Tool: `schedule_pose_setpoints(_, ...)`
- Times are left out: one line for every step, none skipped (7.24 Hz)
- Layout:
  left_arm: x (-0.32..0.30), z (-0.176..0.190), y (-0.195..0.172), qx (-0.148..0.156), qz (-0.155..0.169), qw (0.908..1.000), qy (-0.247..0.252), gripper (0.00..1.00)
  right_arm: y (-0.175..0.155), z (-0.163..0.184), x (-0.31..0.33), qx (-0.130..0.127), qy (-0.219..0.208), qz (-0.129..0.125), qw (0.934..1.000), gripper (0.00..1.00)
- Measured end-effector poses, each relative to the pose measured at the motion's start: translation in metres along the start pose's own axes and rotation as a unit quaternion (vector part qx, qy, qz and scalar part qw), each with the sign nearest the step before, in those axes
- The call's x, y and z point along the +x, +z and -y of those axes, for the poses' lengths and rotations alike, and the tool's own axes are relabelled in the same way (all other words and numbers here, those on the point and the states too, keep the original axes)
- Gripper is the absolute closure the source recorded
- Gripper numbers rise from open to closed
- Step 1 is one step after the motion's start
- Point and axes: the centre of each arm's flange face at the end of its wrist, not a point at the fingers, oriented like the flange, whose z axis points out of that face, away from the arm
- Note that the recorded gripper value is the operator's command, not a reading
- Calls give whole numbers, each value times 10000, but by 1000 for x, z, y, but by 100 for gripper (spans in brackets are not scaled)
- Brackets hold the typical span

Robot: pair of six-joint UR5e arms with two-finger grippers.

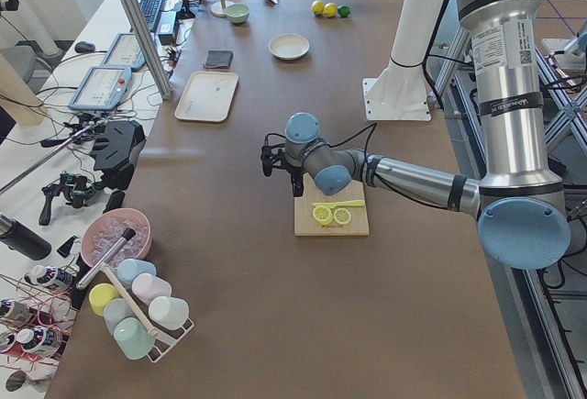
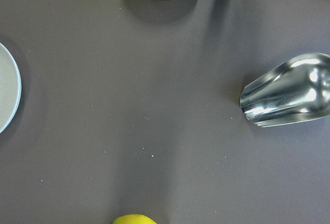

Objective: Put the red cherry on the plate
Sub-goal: 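Reach the left gripper to the cutting board and grasp the dark cherries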

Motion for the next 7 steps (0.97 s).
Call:
schedule_pose_setpoints(12,-22,22,-20,37,10000,-75,18,1,1,-1,-4,-152,4,9999,0)
schedule_pose_setpoints(22,-43,40,-27,82,9999,-99,24,1,1,-1,-11,-192,6,9998,0)
schedule_pose_setpoints(29,-58,51,-14,113,9999,-91,31,2,0,-1,-19,-179,8,9998,0)
schedule_pose_setpoints(30,-66,56,-11,138,9999,-84,36,2,-1,-1,-26,-167,9,9999,0)
schedule_pose_setpoints(28,-69,57,-11,177,9998,-84,42,3,-1,0,-32,-155,12,9999,0)
schedule_pose_setpoints(24,-69,56,-6,199,9998,-87,47,3,-2,0,-40,-138,14,9999,0)
schedule_pose_setpoints(21,-68,53,1,212,9997,-87,52,4,-3,1,-47,-120,18,9999,0)
